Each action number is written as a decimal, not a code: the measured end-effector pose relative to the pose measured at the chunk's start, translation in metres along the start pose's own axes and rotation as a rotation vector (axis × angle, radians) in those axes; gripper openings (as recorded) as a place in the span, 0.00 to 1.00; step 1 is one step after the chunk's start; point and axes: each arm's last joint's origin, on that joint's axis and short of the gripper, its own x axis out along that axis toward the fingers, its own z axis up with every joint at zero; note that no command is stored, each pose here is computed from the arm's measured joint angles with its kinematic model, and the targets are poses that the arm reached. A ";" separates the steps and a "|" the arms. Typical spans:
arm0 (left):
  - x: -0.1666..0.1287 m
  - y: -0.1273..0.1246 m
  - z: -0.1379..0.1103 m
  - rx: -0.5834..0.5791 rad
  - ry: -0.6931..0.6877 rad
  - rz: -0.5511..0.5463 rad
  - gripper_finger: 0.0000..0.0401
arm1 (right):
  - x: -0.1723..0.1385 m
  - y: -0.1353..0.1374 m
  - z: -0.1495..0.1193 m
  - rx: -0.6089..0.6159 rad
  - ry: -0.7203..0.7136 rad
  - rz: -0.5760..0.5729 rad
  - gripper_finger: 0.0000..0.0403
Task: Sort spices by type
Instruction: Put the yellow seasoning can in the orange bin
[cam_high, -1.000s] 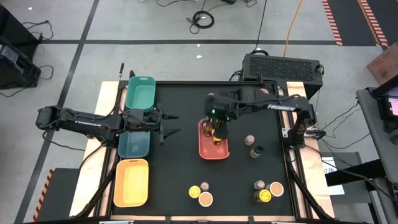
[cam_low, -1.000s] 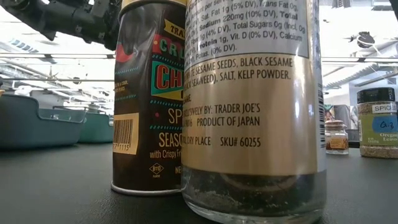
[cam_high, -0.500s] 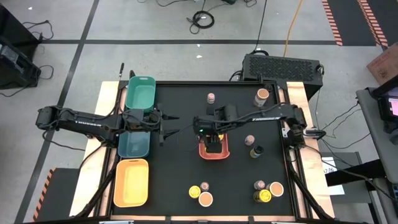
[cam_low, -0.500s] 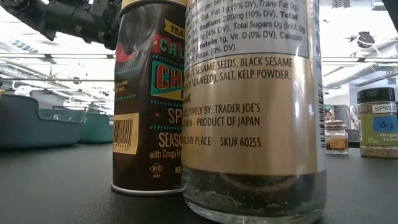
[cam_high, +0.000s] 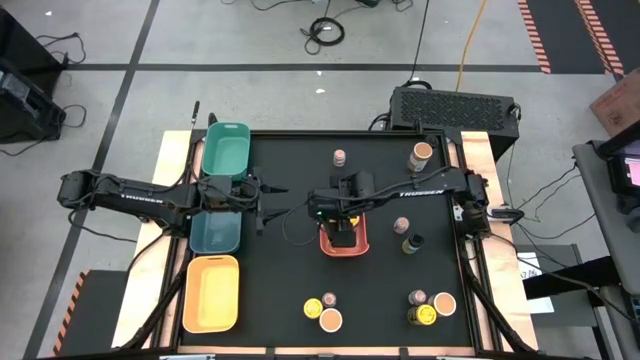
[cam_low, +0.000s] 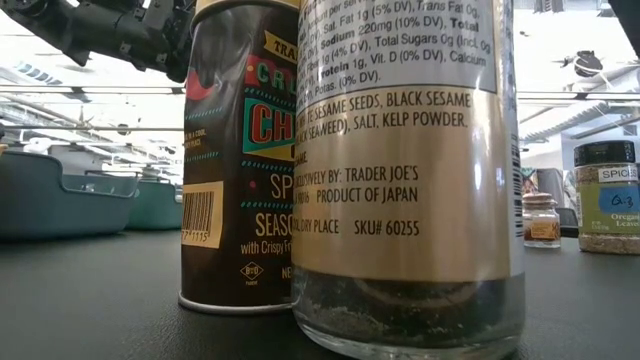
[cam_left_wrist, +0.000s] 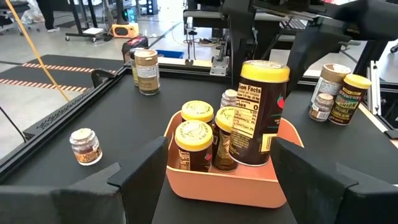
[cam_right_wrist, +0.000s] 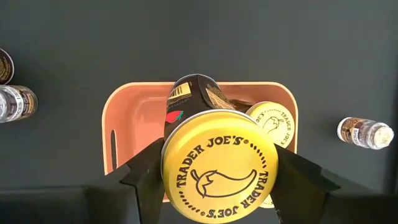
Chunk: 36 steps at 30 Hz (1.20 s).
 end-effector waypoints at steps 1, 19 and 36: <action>0.000 0.000 0.000 0.001 0.000 0.000 0.71 | 0.002 0.000 0.000 -0.003 0.001 0.000 0.56; 0.000 0.000 0.000 0.002 0.002 0.000 0.71 | 0.034 0.001 -0.007 -0.013 0.044 -0.005 0.56; 0.000 0.000 0.000 0.001 0.003 0.006 0.71 | 0.049 0.002 -0.010 -0.166 0.047 -0.008 0.56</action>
